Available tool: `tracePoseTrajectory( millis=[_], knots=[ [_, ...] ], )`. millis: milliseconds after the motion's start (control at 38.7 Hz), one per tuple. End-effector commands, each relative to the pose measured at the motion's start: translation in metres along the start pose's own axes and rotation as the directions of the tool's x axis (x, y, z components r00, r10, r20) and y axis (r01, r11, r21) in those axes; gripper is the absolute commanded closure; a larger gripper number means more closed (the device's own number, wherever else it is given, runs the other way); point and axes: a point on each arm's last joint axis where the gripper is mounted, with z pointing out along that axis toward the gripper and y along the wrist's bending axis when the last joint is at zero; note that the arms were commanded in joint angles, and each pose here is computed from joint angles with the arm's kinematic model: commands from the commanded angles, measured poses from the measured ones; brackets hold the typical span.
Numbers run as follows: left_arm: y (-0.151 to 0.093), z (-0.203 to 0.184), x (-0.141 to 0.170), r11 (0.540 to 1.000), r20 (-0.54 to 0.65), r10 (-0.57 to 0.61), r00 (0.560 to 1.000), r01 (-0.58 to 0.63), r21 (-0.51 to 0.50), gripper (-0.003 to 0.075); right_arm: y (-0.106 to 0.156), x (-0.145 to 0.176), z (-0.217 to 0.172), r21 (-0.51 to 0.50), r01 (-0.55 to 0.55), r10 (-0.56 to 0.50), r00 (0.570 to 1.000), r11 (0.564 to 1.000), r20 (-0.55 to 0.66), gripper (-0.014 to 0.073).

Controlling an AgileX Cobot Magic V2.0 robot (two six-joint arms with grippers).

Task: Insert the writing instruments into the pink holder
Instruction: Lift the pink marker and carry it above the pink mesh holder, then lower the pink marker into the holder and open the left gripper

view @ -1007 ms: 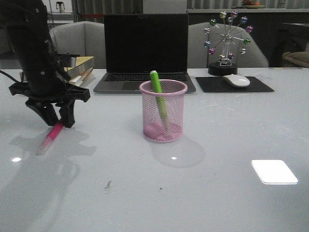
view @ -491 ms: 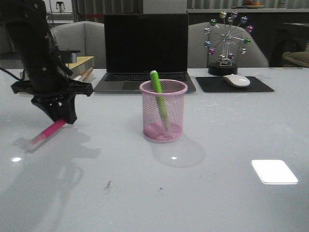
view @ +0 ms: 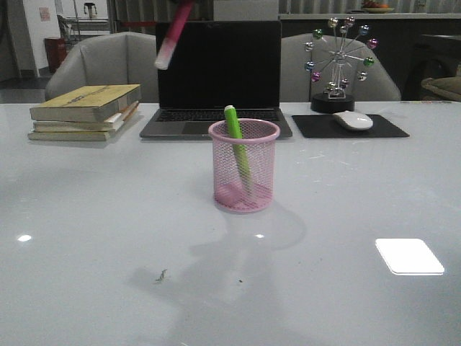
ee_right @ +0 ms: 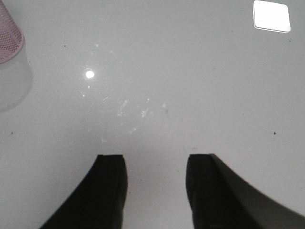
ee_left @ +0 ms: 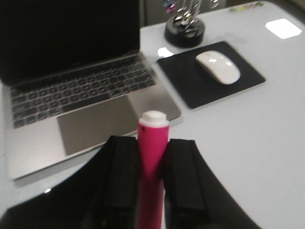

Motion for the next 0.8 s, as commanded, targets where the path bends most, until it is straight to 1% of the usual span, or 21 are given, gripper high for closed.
tracePoseTrajectory(
  millis=[0,52,181,232,258,362,413,517,620,775],
  knots=[
    [-0.027,-0.025,-0.033,0.999,0.258,-0.008,0.966,-0.006,0.053,0.0629,-0.001,-0.014,-0.008,0.011,0.011,-0.012,0.995,1.000,0.101,0.0179],
    [-0.040,-0.023,-0.026,0.996,0.321,-0.040,0.946,0.014,0.084,0.0629,-0.001,-0.014,-0.008,0.011,0.011,-0.012,0.995,1.000,0.101,0.0179],
    [-0.056,-0.018,-0.006,0.993,0.424,-0.082,0.902,0.037,0.113,0.0629,-0.001,-0.014,-0.008,0.011,0.011,-0.012,0.995,1.000,0.101,0.0179],
    [-0.061,-0.017,0.007,0.992,0.456,-0.094,0.885,0.044,0.117,0.0629,-0.001,-0.014,-0.008,0.011,0.011,-0.012,0.995,1.000,0.101,0.0179],
    [-0.062,-0.016,0.013,0.992,0.456,-0.099,0.884,0.049,0.119,0.0629,-0.001,-0.014,-0.008,0.011,0.011,-0.012,0.995,1.000,0.101,0.0179],
    [-0.064,-0.011,0.037,0.993,0.501,-0.098,0.860,0.049,0.109,0.0629,-0.001,-0.014,-0.008,0.011,0.011,-0.012,0.995,1.000,0.101,0.0179],
    [-0.062,-0.007,0.051,0.994,0.507,-0.092,0.857,0.049,0.098,0.0629,-0.001,-0.014,-0.008,0.011,0.011,-0.012,0.995,1.000,0.101,0.0179],
    [-0.060,0.004,0.072,0.995,0.471,-0.082,0.878,0.048,0.084,0.0629,-0.001,-0.014,-0.008,0.011,0.011,-0.012,0.995,1.000,0.101,0.0179],
    [-0.060,0.012,0.084,0.996,0.443,-0.075,0.894,0.044,0.080,0.0629,-0.001,-0.014,-0.008,0.011,0.011,-0.012,0.995,1.000,0.102,0.0179],
    [-0.060,0.019,0.091,0.996,0.442,-0.069,0.894,0.041,0.074,0.0621,-0.001,-0.014,-0.008,0.011,0.011,-0.012,0.995,1.000,0.102,0.0179]
  ],
)
